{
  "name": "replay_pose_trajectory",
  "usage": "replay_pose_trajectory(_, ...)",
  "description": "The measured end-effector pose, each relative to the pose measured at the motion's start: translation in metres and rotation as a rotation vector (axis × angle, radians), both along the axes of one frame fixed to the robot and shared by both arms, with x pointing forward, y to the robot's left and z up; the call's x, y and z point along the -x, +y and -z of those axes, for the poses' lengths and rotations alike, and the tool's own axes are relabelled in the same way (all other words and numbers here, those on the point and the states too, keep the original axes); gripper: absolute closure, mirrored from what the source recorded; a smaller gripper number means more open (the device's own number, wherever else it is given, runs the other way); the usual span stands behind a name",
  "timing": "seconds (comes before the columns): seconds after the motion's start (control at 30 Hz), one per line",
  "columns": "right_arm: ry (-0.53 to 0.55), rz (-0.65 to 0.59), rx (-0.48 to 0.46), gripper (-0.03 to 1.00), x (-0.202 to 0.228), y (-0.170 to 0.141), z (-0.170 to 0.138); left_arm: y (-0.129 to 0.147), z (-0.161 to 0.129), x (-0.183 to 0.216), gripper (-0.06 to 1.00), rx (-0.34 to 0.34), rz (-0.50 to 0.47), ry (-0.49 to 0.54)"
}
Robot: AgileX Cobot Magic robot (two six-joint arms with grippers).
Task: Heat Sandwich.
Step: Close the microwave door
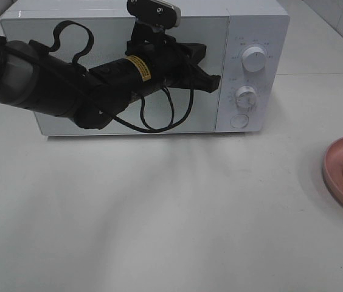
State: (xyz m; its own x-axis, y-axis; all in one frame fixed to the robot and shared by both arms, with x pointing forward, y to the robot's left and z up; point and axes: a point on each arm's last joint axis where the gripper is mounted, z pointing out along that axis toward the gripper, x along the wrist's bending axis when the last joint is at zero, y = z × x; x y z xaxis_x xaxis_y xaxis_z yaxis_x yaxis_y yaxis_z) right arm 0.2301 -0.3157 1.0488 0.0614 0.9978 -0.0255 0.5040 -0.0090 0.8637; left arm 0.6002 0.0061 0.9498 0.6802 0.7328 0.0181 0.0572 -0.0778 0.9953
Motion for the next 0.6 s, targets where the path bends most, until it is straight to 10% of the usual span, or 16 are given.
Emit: replay_pose_trajectory(0.6, 0.0, 0.0, 0.0, 0.21, 0.0, 0.0, 0.0, -0.0017, 0.001, 0.0005, 0.94, -0.001, 0.006, 0.0)
